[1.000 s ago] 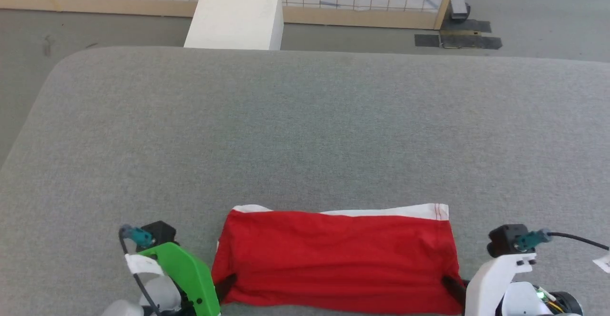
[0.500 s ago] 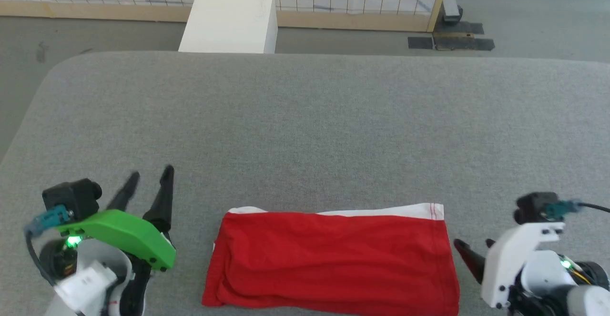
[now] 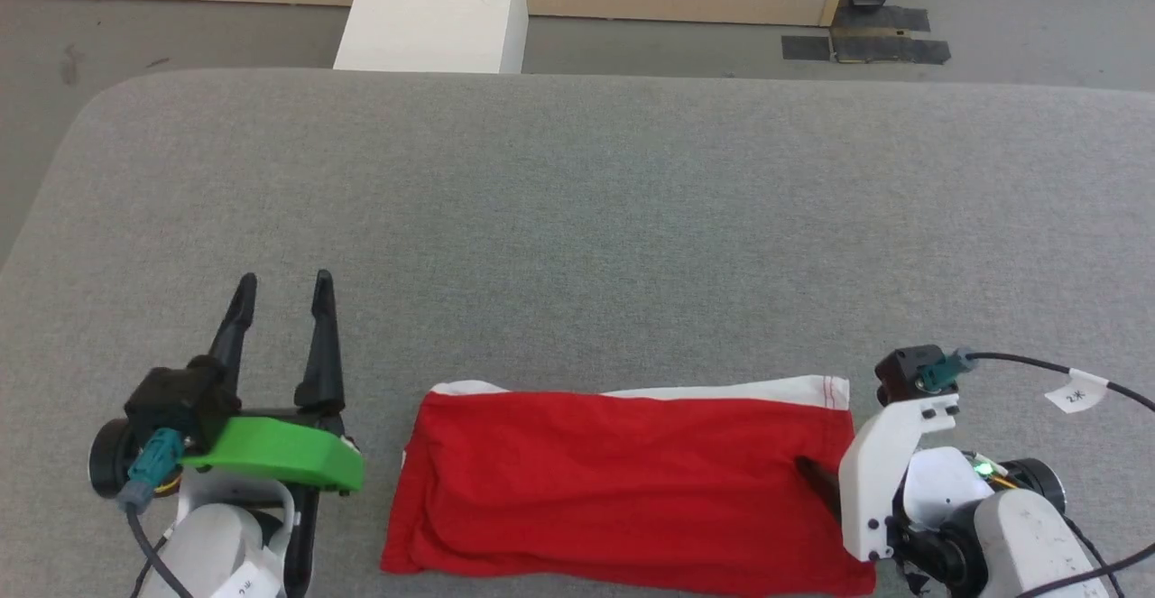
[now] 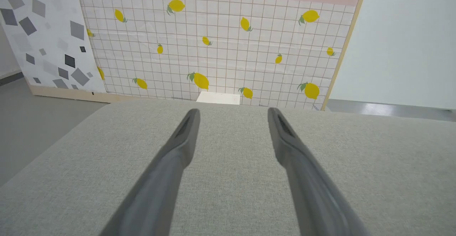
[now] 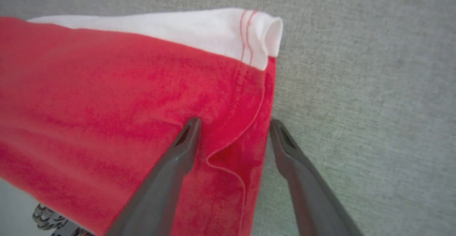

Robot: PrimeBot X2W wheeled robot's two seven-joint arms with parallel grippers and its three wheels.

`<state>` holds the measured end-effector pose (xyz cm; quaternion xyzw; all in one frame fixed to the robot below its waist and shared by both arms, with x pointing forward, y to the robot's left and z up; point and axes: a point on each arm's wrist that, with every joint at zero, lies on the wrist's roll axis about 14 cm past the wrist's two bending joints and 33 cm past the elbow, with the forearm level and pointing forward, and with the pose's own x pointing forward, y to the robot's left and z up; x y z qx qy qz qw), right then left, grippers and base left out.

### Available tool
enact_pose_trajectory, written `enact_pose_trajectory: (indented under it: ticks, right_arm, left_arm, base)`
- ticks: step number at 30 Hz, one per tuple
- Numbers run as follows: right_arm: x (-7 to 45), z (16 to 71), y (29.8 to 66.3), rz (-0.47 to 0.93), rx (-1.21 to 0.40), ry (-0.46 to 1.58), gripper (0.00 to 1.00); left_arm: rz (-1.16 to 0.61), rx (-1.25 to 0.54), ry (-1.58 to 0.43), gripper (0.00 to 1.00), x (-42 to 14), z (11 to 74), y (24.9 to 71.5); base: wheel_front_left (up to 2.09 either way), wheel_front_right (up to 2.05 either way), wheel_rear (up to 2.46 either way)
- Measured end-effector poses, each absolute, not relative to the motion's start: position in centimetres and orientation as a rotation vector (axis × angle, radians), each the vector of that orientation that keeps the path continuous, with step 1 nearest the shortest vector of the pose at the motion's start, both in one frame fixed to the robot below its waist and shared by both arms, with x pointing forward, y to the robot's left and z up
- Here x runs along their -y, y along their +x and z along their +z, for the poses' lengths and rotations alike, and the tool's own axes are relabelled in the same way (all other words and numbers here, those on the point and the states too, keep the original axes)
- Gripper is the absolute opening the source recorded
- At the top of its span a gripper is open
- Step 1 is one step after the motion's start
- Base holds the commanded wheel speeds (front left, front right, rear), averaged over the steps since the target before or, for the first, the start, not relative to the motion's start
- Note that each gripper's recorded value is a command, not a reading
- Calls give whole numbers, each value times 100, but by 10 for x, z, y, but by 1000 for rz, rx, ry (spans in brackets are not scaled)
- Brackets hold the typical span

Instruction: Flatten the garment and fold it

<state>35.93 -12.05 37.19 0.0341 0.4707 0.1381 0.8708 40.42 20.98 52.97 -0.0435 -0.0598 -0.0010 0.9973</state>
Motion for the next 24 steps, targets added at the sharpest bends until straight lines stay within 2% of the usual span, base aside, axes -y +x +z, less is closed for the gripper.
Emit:
enact_pose_trajectory:
  ticks: [1, 2, 8, 18, 24]
  right_arm:
    - [121, 371, 360, 289, -985, 72, 15]
    - [121, 371, 361, 289, -986, 77, 0]
    - [145, 375, 366, 233, -969, 114, 0]
    - [269, 385, 363, -69, -966, 67, 0]
    - [283, 386, 356, -98, -996, 33, 0]
  left_arm:
    - [3, 126, -85, 100, -211, 531, 405]
    - [6, 137, -83, 100, -212, 534, 405]
    - [-4, 151, -94, 100, -210, 537, 405]
    - [-31, 115, -80, 100, -203, 525, 406]
    - [-32, 99, -77, 100, -201, 520, 407]
  base:
    - [0, 0, 0]
    - [0, 0, 0]
    - [0, 0, 0]
    - [0, 0, 0]
    - [0, 0, 0]
